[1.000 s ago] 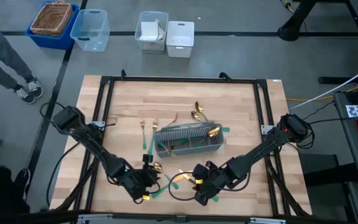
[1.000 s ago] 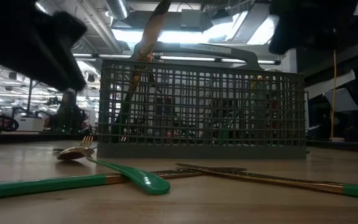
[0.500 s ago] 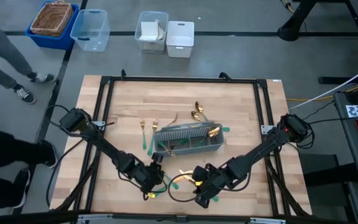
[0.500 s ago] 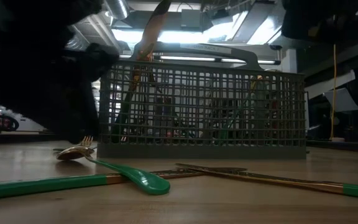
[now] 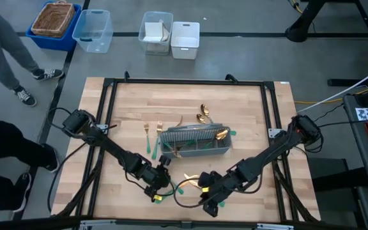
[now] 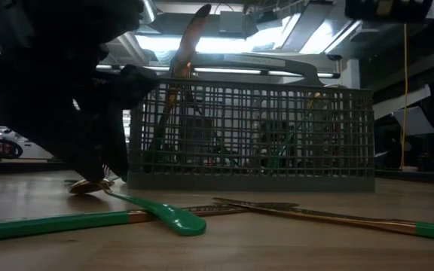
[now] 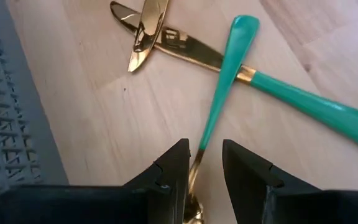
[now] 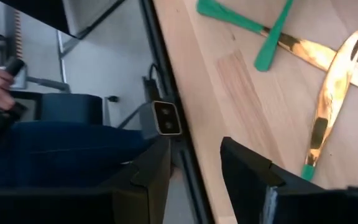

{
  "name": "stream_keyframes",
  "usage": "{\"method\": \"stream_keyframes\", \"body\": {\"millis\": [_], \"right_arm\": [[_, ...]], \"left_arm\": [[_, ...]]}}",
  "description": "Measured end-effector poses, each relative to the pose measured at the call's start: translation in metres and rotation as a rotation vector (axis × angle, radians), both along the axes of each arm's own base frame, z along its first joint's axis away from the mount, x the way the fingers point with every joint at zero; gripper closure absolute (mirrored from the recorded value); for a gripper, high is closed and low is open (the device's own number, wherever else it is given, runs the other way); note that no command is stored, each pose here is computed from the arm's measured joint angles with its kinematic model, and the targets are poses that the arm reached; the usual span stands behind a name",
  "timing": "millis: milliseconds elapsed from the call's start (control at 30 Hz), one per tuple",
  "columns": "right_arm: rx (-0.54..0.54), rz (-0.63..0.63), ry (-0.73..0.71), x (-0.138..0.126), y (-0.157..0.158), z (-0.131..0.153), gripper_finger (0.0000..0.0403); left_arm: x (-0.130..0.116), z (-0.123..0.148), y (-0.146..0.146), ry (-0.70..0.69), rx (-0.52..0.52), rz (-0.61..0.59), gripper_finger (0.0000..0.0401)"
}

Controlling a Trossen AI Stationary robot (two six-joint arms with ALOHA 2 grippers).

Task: Sort silverware
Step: Put the green spoon into the gray utensil holder

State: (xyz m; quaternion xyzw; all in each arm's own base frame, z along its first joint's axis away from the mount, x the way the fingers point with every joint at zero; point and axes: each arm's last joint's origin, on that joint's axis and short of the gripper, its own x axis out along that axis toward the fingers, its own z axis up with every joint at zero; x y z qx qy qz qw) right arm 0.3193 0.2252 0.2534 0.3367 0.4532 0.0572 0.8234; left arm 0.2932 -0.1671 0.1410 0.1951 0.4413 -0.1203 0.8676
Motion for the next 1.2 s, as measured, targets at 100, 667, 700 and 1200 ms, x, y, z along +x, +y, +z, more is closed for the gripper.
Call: {"method": "stream_keyframes", "body": {"millis": [100,667,700,1200], "right_arm": [[0.010,-0.009,-0.036,-0.004,-0.003,0.013,0.0260],[-0.023,-0.013,-0.194,-0.028,-0.023,0.063,0.0260],[-0.027,-0.014,-0.205,-0.029,-0.024,0.065,0.0260],[-0.044,-0.027,-0.282,-0.039,-0.033,0.085,0.0260]], "left_arm": [[0.001,0.000,0.002,0.004,0.013,-0.006,0.0311],[0.005,-0.005,0.025,0.147,-0.048,-0.056,0.0323],[0.005,-0.007,0.026,0.159,-0.049,-0.059,0.0328],[0.005,-0.016,0.027,0.213,-0.029,-0.134,0.0386]]}}
